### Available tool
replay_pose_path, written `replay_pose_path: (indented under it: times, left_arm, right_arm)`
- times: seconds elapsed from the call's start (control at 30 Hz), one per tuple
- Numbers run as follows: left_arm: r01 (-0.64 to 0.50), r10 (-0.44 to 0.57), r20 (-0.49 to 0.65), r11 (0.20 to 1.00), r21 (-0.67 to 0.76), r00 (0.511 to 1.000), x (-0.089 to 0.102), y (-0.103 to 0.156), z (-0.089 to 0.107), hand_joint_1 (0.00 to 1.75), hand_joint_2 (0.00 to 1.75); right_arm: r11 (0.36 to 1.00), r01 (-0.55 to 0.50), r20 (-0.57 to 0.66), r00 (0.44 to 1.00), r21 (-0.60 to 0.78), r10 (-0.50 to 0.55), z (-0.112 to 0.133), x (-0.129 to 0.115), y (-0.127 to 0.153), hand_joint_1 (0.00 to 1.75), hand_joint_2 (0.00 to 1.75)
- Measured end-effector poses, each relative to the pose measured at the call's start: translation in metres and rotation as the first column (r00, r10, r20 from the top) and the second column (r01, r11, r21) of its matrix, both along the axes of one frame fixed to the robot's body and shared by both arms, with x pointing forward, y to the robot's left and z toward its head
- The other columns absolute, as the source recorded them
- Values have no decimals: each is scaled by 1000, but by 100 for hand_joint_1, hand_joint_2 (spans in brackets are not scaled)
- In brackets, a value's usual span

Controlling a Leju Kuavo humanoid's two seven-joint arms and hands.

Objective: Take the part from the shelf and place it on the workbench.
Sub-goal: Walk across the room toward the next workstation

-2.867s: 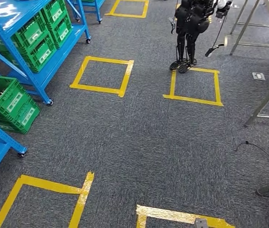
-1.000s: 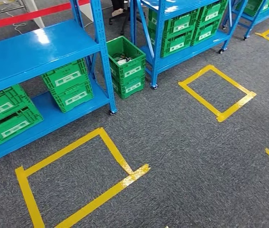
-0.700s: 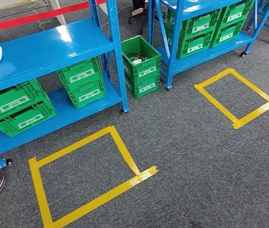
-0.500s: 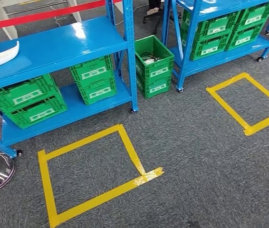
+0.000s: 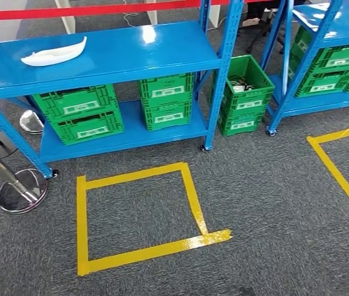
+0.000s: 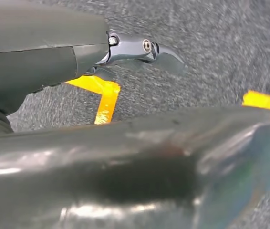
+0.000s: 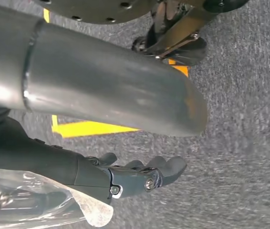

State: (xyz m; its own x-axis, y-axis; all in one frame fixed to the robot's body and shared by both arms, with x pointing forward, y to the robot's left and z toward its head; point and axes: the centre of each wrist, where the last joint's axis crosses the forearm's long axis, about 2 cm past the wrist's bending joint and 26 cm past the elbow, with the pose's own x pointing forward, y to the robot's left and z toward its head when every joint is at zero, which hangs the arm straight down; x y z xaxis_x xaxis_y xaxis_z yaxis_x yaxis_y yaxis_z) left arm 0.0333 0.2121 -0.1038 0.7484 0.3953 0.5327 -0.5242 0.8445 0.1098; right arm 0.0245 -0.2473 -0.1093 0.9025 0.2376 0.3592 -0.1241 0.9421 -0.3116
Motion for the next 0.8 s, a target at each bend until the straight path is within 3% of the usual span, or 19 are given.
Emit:
replay_pose_path:
  times: [0.43,0.8]
  left_arm:
    - [-12,12,0,1000,1,1000,2,-1,0,0,0]
    - [-19,19,-8,1000,-1,1000,-3,-2,0,0,0]
  right_arm:
    - [997,-63,-8,998,-32,63,0,-2,-1,0,0]
    - [998,-44,29,999,-33,45,0,6,-1,0,0]
